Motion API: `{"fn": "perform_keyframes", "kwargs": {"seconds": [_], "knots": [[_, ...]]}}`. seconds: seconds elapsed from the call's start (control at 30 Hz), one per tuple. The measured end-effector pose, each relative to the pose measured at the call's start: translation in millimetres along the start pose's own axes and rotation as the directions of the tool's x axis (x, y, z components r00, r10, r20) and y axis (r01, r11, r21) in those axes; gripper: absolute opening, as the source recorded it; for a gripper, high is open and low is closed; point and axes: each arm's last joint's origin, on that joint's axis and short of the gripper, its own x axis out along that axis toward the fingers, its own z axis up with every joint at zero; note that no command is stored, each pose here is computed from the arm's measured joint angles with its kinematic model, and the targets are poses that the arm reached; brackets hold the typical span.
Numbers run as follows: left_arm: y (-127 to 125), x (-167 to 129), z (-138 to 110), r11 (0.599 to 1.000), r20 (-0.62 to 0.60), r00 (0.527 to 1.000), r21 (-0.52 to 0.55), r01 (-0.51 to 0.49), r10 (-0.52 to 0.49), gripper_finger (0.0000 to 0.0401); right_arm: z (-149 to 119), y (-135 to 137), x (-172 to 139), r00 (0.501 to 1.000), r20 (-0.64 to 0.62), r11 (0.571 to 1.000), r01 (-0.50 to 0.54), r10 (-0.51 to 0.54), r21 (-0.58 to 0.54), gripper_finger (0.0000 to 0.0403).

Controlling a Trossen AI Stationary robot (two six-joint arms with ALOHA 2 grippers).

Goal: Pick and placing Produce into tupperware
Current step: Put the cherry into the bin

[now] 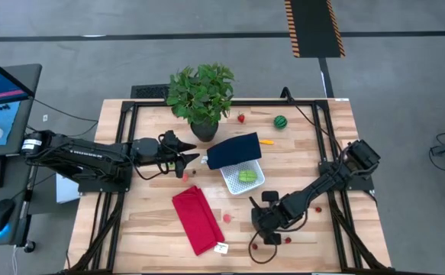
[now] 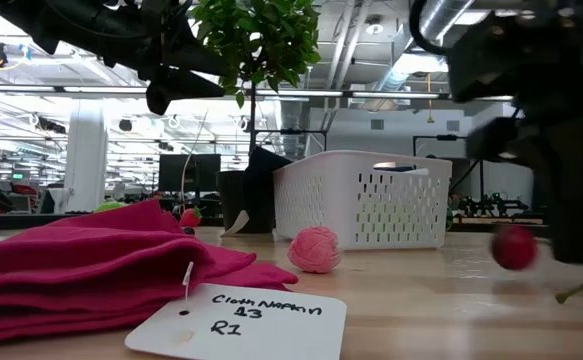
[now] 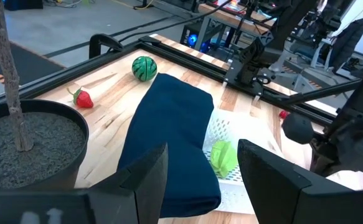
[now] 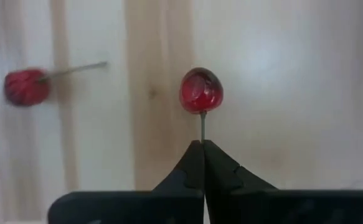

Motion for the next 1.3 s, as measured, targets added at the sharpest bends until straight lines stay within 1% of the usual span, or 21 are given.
{"fn": "perform_keyframes", "kwargs": {"seconds": [0.13,0.23,0.37,0.5,0.63,0.83,0.93,1.13,1.3], "knots": [[0,0,0,1.0,0.0,1.0,0.0,0.0,0.0,0.0185,6,-6,-9,0.995,-0.022,0.995,0.092,-0.093,-0.022,0.0009],[0,0,0,1.0,0.0,1.0,0.0,0.0,0.0,0.0185,10,-4,-22,0.988,-0.039,0.989,0.146,-0.148,-0.038,0.001],[0,0,0,1.0,0.0,1.0,0.0,0.0,0.0,0.0185,18,1,-41,0.973,-0.012,0.971,0.228,-0.229,-0.079,0.0011],[0,0,0,1.0,0.0,1.0,-0.001,0.0,0.0,0.0185,25,-4,-56,0.938,0.017,0.933,0.347,-0.347,-0.093,0.0011],[0,0,0,1.0,0.0,1.0,-0.002,0.0,0.0,0.0185,28,-15,-63,0.884,0.029,0.879,0.467,-0.466,-0.095,0.0013],[0,0,0,1.0,0.0,1.0,-0.003,0.0,0.0,0.0185,37,-35,-64,0.828,0.048,0.822,0.561,-0.559,-0.099,0.0013],[0,0,0,1.0,-0.001,1.0,-0.004,0.0,0.0,0.0185,41,-44,-66,0.825,0.046,0.818,0.565,-0.564,-0.106,0.0016],[0,0,0,1.0,-0.001,1.0,-0.005,0.0,0.0,0.0185,55,-61,-69,0.877,0.057,0.871,0.48,-0.476,-0.102,0.0016],[0,0,0,1.0,-0.001,1.0,-0.009,0.0,0.0,0.0185,65,-78,-67,0.892,0.06,0.886,0.452,-0.448,-0.108,0.0031]]}}
